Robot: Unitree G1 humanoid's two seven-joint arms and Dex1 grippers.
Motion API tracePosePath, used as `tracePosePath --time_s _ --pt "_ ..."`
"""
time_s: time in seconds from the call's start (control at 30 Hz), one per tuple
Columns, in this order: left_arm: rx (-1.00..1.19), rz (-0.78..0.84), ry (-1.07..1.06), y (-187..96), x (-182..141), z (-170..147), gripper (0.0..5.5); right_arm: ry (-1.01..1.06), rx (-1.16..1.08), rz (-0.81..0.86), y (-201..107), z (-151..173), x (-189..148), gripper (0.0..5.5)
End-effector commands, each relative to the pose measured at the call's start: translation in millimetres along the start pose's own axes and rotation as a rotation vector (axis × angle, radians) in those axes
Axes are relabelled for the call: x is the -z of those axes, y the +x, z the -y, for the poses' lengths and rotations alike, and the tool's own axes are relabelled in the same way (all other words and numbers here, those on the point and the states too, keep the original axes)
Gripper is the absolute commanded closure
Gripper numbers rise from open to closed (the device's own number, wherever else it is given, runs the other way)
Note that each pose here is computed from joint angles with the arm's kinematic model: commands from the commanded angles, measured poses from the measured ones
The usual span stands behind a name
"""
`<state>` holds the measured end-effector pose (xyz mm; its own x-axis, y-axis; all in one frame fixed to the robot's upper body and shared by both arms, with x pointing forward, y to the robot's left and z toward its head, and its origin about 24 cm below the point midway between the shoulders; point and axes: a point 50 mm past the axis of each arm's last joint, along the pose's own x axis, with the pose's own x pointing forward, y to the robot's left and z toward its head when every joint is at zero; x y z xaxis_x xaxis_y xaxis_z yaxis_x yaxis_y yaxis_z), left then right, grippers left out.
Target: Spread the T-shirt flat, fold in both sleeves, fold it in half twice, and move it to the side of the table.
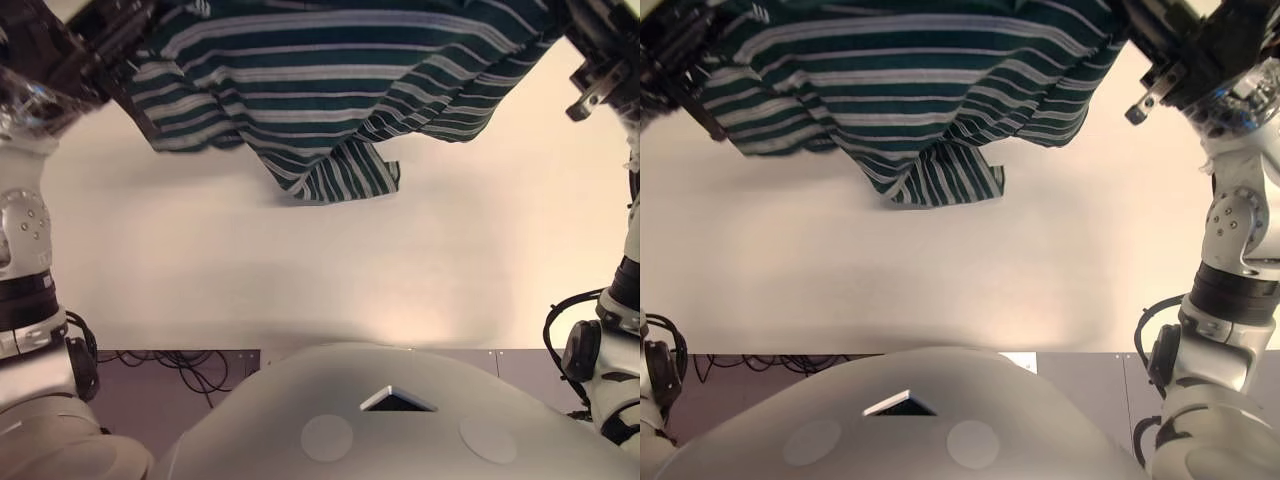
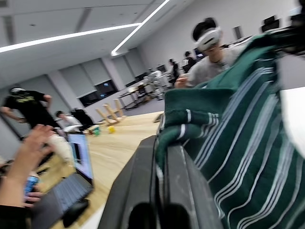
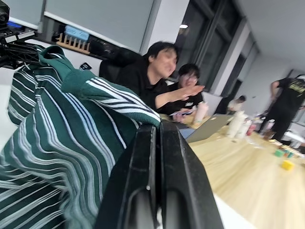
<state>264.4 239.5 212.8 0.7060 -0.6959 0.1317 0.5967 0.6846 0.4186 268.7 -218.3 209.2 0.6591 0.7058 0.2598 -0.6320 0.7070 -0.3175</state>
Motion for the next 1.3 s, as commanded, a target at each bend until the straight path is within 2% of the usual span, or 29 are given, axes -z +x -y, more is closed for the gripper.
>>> tracePosePath --time_s 0.03,0.2,0.3,0.47,0.7,0.9,1.1,1.2,1.3 --pt "-0.074 -0.051 0.041 28 -4 -27 5.50 -0.037 0.073 0.037 28 25 -14 5.48" --pt "-0.105 -0.082 0.104 71 -12 -61 5.50 -0.067 0.128 0.037 67 52 -19 5.48" --pt "-0.141 -0.106 0.142 88 -19 -82 5.50 -0.105 0.153 0.040 85 68 -28 5.48" --pt "-0.245 -0.184 0.169 101 -24 -112 5.50 -0.174 0.218 -0.022 106 94 -30 5.48" --pt "-0.372 -0.290 0.293 120 -38 -124 5.50 -0.298 0.320 -0.099 127 111 -42 5.48" --pt "-0.514 -0.392 0.472 119 -50 -134 5.50 -0.435 0.456 -0.125 135 121 -66 5.48" --pt "-0.575 -0.325 0.476 111 -71 -145 5.50 -0.548 0.519 -0.135 125 129 -73 5.48" --pt "-0.529 -0.298 0.469 94 -74 -151 5.50 -0.604 0.457 -0.124 118 129 -73 5.48" --pt "-0.374 -0.314 0.446 75 -59 -150 5.50 -0.641 0.345 -0.131 106 126 -63 5.48"
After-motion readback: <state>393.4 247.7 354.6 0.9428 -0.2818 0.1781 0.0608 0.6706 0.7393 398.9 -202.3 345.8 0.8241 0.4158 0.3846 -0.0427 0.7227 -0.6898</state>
